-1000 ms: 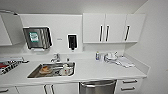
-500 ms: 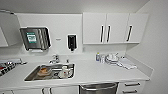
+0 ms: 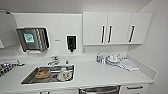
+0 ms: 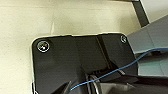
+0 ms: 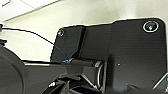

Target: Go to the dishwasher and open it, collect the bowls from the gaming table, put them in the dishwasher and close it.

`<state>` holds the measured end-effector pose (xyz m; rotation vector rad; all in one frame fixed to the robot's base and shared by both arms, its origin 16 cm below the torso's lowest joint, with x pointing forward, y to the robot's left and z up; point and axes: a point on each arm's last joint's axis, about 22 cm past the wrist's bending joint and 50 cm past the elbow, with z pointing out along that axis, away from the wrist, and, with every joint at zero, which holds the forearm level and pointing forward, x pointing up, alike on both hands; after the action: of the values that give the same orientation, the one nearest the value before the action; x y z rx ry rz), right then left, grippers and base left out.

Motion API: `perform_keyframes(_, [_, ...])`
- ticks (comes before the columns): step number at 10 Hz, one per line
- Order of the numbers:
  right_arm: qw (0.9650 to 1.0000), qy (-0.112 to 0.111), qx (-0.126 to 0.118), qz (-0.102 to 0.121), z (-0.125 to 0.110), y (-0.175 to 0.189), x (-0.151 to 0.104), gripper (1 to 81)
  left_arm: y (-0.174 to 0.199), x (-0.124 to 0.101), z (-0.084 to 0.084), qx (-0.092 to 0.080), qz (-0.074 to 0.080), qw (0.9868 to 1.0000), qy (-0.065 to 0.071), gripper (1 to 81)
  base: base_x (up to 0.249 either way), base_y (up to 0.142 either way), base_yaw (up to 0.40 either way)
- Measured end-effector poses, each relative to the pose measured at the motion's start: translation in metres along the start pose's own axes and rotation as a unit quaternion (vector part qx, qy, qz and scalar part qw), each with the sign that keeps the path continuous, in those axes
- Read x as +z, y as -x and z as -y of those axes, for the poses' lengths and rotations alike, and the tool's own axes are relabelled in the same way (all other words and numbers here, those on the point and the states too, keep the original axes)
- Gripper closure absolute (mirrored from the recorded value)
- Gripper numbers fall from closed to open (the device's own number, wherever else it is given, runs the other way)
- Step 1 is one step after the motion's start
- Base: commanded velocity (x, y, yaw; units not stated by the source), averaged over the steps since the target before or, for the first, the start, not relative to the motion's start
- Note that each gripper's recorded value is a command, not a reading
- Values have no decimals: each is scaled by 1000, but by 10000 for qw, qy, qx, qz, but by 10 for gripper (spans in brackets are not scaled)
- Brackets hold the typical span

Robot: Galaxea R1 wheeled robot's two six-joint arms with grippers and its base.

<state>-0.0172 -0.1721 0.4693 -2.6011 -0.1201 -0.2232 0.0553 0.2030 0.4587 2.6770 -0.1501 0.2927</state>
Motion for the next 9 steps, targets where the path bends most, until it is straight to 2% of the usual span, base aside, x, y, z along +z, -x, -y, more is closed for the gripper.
perform_keyframes(4, [10000,13,-14,-38,-1,-7,2,10,-8,2,-2,9,-61,10000,18,10,21,0,0])
perform_keyframes(6, [10000,31,3,28,-2,2,1,10,3,2,-5,-24,11,10000,33,10,0,0,0])
perform_keyframes(9, [10000,2,7,24,6,1,7,10,-2,3,-6,-32,-23,10000,37,10,0,0,0])
